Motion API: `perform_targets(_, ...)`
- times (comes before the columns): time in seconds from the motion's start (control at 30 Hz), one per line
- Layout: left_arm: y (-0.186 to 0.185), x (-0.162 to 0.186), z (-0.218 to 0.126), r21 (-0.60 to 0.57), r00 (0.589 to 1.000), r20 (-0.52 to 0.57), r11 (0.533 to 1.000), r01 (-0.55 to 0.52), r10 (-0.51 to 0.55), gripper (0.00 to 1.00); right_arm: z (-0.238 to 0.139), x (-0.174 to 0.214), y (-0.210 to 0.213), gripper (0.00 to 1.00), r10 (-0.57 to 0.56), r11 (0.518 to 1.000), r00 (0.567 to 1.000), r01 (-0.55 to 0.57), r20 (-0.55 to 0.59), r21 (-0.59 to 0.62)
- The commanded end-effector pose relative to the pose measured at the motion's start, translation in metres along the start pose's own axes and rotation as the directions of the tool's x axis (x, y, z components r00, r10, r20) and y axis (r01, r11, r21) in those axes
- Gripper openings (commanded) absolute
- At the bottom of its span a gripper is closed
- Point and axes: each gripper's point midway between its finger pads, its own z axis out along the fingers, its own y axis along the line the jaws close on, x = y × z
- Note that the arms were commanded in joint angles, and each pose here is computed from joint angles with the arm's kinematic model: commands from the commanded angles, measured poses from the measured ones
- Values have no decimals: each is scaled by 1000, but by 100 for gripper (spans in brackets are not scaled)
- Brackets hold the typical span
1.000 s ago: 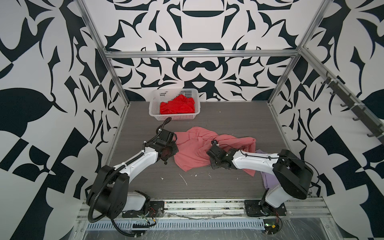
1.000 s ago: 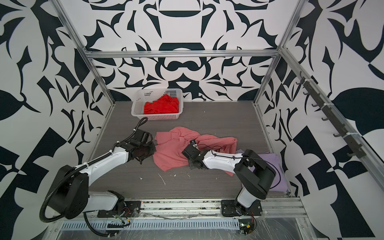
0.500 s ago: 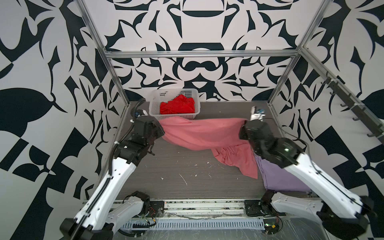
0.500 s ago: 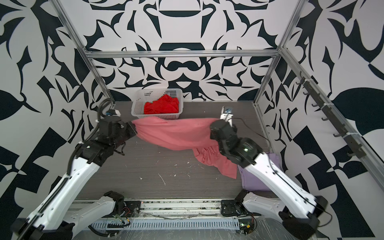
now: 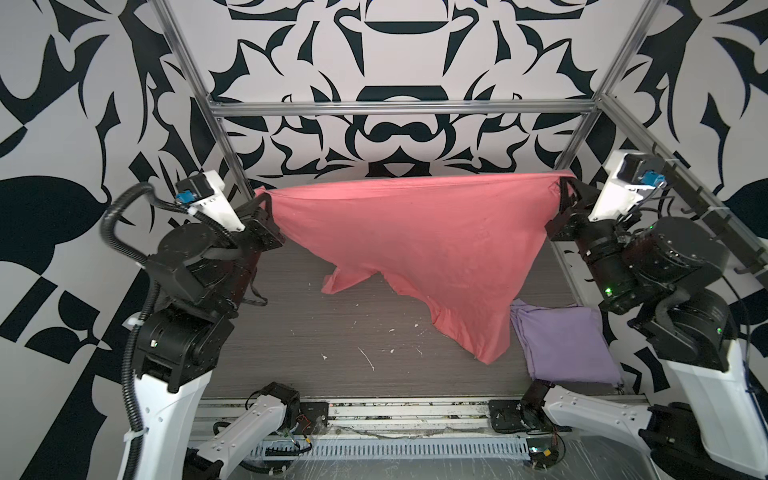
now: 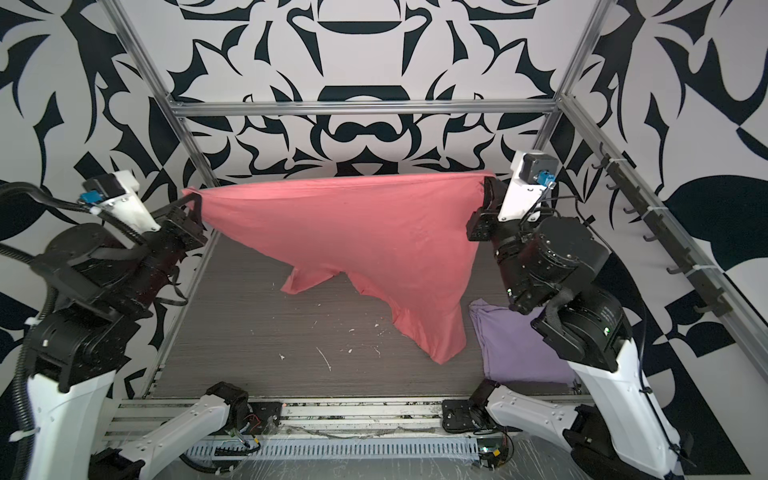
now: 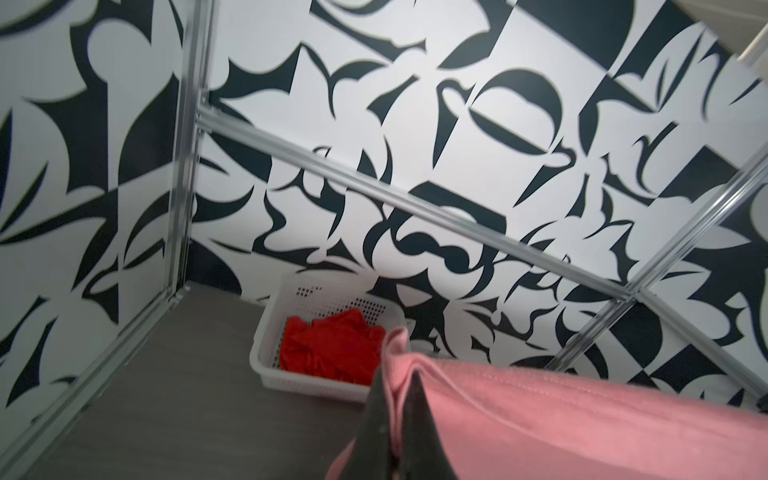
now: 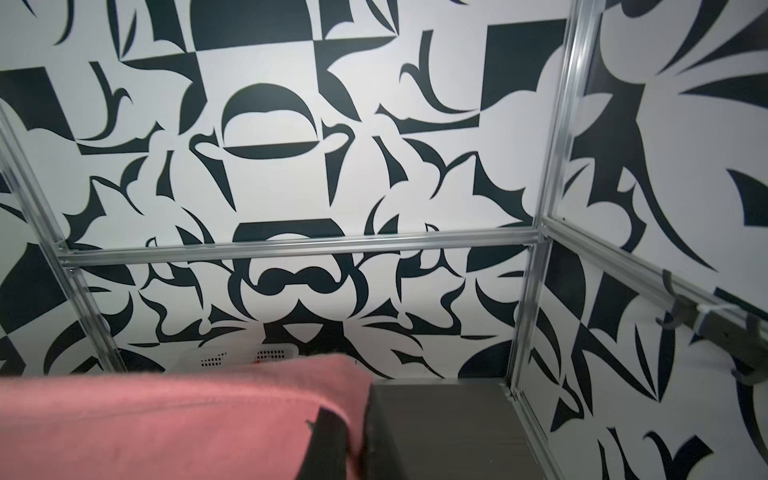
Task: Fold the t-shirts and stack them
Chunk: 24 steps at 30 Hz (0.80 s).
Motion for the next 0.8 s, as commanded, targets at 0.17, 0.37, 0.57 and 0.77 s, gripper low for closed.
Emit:
perform_targets(0.17, -33, -70, -14, 113, 978, 204, 992, -60, 36, 0, 1, -77, 14, 0, -19, 998, 974, 33, 224, -60)
perform_targets(0.37, -58, -65, 14, 211, 987, 162, 976, -49, 14, 0, 8, -82, 12, 0, -72, 997, 965, 74, 251, 2)
perform_targets(0.57, -92, 5, 70, 362, 991, -122, 926, 104, -64, 0, 33, -77, 17, 0, -225, 972, 944, 198, 243, 130)
perform_targets(0.77, -152, 57, 84, 510, 956, -278, 829, 230, -95, 0, 61, -85, 7, 0, -225, 964, 933, 170, 281, 206)
